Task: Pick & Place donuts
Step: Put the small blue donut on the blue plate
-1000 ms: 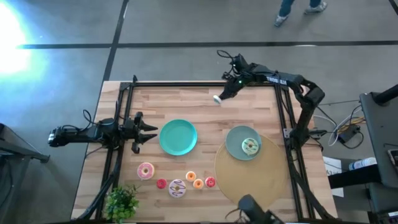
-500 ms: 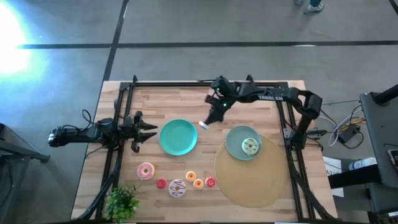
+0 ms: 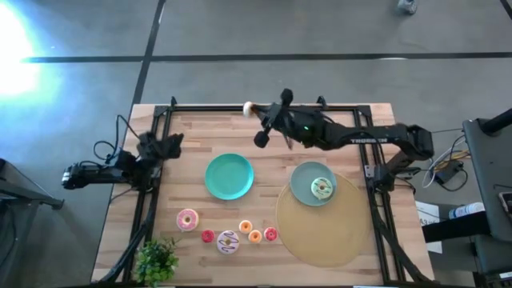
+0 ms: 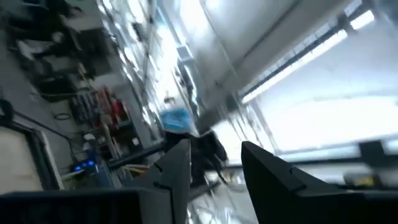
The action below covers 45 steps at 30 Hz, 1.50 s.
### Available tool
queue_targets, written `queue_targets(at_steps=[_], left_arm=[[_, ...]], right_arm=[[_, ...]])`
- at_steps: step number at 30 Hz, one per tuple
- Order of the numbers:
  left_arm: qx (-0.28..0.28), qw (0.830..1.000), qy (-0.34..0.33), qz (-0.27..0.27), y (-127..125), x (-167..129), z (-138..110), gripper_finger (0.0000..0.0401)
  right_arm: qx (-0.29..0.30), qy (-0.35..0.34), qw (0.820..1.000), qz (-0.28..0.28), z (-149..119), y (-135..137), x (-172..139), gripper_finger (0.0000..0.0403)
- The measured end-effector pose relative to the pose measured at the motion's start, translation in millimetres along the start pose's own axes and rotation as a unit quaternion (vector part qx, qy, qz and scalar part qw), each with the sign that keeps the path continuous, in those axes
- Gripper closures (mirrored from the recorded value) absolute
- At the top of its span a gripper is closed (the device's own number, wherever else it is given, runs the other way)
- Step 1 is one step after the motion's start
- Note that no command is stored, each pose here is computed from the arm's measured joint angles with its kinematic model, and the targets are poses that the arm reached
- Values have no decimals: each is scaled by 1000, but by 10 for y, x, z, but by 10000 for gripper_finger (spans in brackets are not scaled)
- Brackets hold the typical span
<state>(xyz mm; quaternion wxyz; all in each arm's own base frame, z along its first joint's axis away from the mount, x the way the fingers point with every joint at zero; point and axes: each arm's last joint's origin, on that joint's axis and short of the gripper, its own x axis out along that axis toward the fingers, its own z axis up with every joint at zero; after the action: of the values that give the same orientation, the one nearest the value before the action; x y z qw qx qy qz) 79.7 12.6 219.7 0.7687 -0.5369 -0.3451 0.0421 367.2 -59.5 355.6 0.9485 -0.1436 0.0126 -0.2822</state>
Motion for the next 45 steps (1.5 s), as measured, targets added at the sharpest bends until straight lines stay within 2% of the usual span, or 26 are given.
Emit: queue_targets(at_steps=[4, 8, 10, 14, 17, 21, 24, 34, 37, 41, 43, 45], left_arm=[[-19, 998, -62, 10, -88, 18, 74, 284], [-18, 988, -146, 55, -76, 10, 127, 284], [-17, 984, -163, 67, -66, 7, 134, 284], [-45, 989, -126, 67, -57, 75, 75, 284], [-20, 990, -99, 95, -55, 182, 8, 284], [11, 994, -43, 97, -195, 416, -73, 284], [-15, 997, 3, 77, -323, 617, -134, 284], [-57, 997, 17, 49, -684, 1362, -108, 284], [-57, 996, 27, 59, -675, 1620, -140, 284], [-64, 994, 54, 62, -601, 1887, -129, 284], [-65, 994, 73, 53, -560, 1975, -127, 284], [-68, 994, 78, 18, -575, 2042, -112, 284]], right_arm=[[-61, -64, 995, -39, 160, 47, -45, 390], [-93, -83, 991, -57, 184, 36, -33, 390], [-105, -83, 989, -62, 186, 20, -7, 390], [-112, -90, 988, -55, 188, -28, 85, 390], [-117, -100, 988, -30, 168, -47, 186, 390], [-137, -89, 986, -18, 87, -51, 311, 390], [-155, -103, 983, 0, 79, -80, 358, 390], [-160, -165, 972, 52, 247, -132, 364, 390], [-162, -193, 965, 75, 321, -131, 352, 390], [-148, -225, 961, 63, 419, -159, 325, 390], [-145, -236, 959, 56, 447, -177, 314, 390], [-140, -244, 958, 51, 466, -184, 305, 390]])
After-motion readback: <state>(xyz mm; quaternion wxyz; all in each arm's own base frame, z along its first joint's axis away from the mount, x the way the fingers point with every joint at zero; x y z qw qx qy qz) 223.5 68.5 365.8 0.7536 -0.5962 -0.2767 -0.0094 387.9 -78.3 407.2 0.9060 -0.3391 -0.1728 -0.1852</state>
